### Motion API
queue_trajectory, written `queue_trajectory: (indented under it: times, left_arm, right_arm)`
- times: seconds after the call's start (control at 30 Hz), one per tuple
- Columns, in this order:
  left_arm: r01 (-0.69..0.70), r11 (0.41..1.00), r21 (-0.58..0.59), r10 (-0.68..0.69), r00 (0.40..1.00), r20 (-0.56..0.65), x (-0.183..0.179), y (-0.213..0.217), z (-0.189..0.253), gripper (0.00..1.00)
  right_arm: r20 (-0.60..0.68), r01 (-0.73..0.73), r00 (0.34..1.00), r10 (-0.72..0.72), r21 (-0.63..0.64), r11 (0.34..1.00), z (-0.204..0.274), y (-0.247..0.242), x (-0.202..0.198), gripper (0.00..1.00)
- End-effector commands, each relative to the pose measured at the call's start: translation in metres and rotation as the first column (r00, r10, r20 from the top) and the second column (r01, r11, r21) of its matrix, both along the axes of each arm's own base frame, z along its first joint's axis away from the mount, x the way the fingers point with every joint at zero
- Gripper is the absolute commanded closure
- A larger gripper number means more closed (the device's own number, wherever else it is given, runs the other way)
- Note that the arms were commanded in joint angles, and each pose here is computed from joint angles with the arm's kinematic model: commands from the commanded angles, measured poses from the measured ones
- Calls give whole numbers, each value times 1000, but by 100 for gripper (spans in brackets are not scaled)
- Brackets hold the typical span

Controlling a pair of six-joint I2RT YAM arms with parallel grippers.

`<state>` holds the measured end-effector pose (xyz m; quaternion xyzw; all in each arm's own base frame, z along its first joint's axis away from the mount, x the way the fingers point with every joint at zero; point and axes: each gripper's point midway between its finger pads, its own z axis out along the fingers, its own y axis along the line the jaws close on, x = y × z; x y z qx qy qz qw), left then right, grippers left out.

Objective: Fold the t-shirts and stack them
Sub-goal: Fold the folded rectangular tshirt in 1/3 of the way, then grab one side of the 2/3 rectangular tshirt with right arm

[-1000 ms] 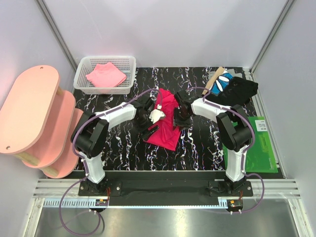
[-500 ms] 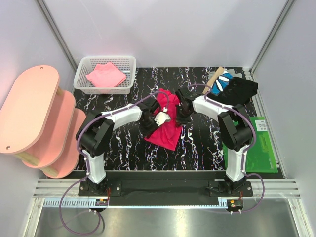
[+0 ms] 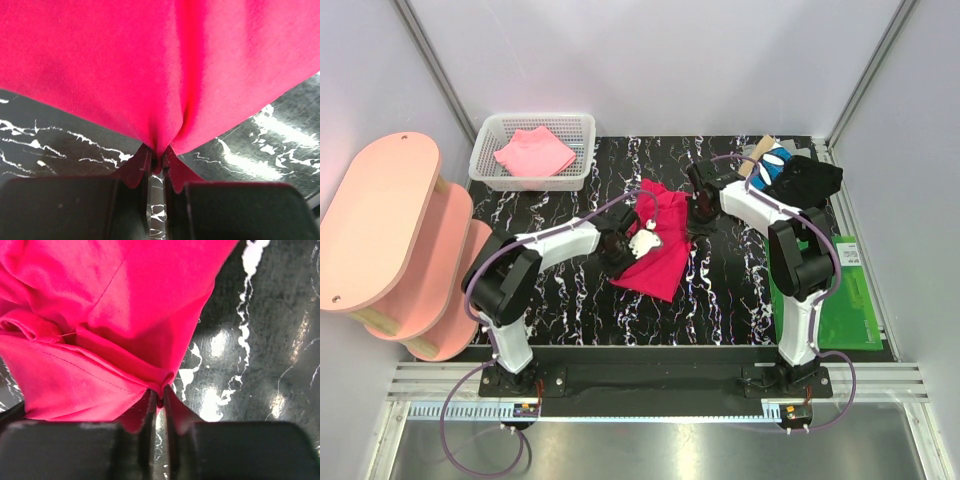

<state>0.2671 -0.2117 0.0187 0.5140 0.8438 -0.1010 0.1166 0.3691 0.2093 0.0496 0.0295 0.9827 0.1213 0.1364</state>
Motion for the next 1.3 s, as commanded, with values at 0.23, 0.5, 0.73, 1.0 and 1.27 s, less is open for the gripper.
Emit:
queue_trajectory:
  times: [0.23, 0.5, 0.73, 1.0, 1.27]
  left_arm:
    - [-5, 995, 99, 4, 1000, 11, -10, 31, -5, 84]
    - [-11, 999, 53, 9, 999, 33, -13, 28, 16, 66]
    - [-43, 999, 25, 42, 998, 38, -16, 35, 25, 23]
    - [-246, 962, -114, 261, 955, 141, 20, 91, 80, 18]
    - [-485, 856, -179, 512, 842, 171, 41, 160, 112, 16]
  right_arm:
    - [4, 15, 1000, -15, -131, 991, 4, -24, 6, 27]
    - [97, -26, 995, 29, -41, 999, 66, -7, -58, 28]
    - [45, -363, 931, 362, 20, 931, 38, 77, -155, 30]
    - [222, -521, 759, 612, -357, 775, 38, 100, -144, 16]
    - [233, -449, 575, 784, -711, 541, 20, 123, -146, 13]
